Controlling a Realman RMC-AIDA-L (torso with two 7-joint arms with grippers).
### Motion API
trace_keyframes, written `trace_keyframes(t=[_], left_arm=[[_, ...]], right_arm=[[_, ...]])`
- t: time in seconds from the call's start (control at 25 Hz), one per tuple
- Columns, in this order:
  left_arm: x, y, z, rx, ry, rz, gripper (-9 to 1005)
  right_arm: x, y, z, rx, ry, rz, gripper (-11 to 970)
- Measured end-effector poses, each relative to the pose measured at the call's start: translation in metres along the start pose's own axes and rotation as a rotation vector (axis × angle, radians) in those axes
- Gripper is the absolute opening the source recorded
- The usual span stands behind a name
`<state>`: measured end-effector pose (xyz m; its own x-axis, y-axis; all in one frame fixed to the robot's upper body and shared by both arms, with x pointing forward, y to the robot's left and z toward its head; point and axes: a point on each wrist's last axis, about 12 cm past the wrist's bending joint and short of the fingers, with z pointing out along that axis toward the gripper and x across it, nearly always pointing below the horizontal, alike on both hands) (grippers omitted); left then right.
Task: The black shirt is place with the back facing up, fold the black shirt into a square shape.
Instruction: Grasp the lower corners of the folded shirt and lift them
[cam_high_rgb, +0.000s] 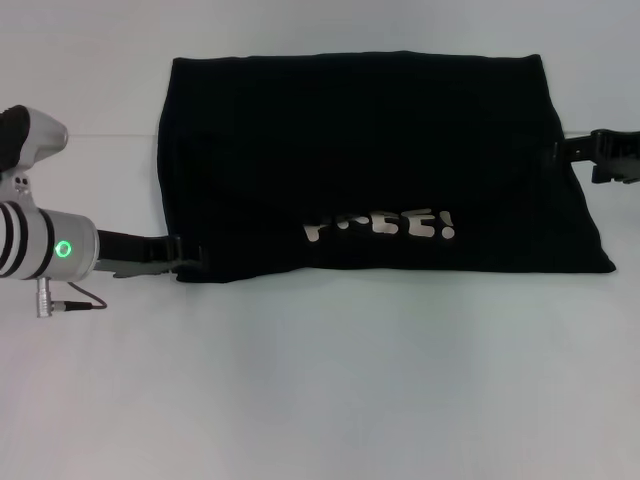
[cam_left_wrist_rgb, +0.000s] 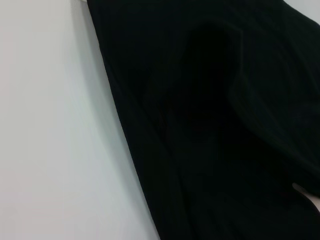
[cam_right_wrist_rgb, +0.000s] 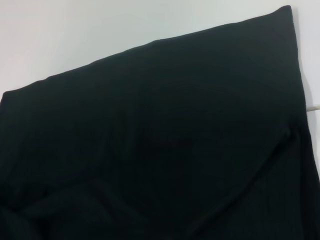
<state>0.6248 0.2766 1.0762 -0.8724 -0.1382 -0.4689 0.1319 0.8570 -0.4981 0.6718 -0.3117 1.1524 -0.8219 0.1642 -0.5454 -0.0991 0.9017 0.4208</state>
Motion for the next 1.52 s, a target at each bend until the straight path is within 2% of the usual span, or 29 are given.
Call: trace_keyframes(t=[0.36,0.56,0.8,1.04,1.52], left_arm=[[-0.005,0.002,-0.005,-0.012,-0.005,-0.035,301],[-0.005,0.0,-0.005,-0.003,0.004,-0.033,68],[-0.008,-0.001,-0.009,0.019,0.011,-0.028,2],[-0.011,-0.003,-0.009,0.019,0.002,-0.027,1],[-0.013,-0.005,-0.009,0.024,-0.007,-0.033,2]], right_arm=[[0.004,-0.002,-0.001,-0.001,0.022,0.001,900],[0.008,-0.008,-0.006,-0.002,0.061,0.0,900],[0.021,-0.025,-0.014,0.069,0.155,-0.048,899],[0.035,-0.034,-0.012,0.094,0.173,-0.068,873],[0.042,-0.031,0.003,0.114,0.128,-0.075,795]])
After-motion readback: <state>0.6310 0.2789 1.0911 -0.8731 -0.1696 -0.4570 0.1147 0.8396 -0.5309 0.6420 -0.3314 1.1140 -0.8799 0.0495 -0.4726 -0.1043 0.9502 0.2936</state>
